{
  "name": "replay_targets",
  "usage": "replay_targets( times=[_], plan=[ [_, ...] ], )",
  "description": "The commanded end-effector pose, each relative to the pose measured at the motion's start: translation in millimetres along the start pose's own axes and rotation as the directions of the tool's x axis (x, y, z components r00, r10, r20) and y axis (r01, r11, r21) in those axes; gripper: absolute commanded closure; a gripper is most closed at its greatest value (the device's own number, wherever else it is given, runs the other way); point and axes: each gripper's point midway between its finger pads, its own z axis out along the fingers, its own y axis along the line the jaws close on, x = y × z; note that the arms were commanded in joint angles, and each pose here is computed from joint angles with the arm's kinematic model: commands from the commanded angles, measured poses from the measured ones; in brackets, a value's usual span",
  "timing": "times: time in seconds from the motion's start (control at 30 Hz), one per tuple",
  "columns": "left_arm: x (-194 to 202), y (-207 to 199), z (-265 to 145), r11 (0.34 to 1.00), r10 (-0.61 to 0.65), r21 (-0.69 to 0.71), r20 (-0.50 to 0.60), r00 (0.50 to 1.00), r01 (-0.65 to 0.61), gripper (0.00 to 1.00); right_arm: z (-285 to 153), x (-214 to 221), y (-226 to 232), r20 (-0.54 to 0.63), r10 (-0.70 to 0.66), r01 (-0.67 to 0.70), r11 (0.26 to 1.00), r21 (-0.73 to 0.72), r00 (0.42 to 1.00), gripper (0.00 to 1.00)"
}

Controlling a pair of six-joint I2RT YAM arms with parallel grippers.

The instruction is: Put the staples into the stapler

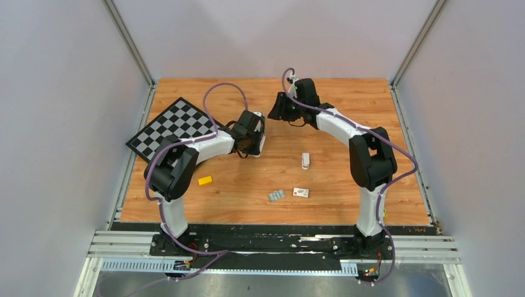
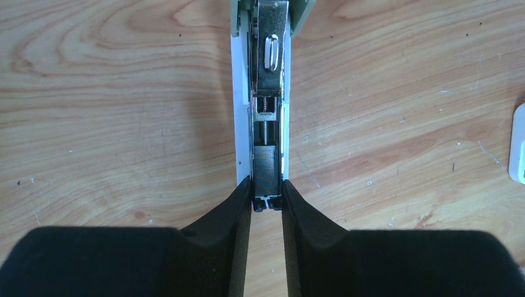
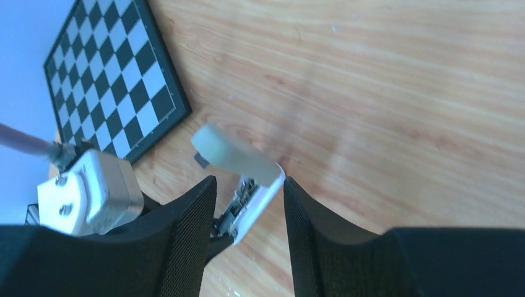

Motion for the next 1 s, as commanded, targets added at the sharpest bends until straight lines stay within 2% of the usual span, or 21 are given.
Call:
replay_targets(
  times=[0.0,0.27,0.5,0.73,0.97],
  plan=[
    [-13.8,2.7,-8.3,0.999,-0.005,0.032,0.067,0.998,0.003,0.76,13.7,-24.1,15.6,0.019,0.001,0.001,0.993,-0.116,1.0,0.51],
    [-16.8,5.5,-8.3,0.999,0.004,0.036,0.079,0.997,-0.007,0.75,30.6,-25.7,22.7,-0.014,-0.014,0.011,0.979,-0.203,1.0,0.49],
    [-18.1,5.5,-8.3,0.999,0.017,0.037,0.083,0.996,-0.021,0.76,38.0,-9.2,18.6,-0.077,-0.038,0.02,0.975,-0.223,0.996,0.49],
    [-18.2,6.1,-6.9,0.999,0.025,0.032,0.078,0.997,-0.028,0.76,27.5,0.9,31.1,-0.107,-0.091,0.054,0.95,-0.308,0.99,0.62],
    [-23.0,4.1,-5.9,0.999,0.023,0.037,0.09,0.996,-0.026,0.76,11.7,26.3,48.4,-0.151,-0.156,0.091,0.926,-0.367,0.976,0.6]
  ],
)
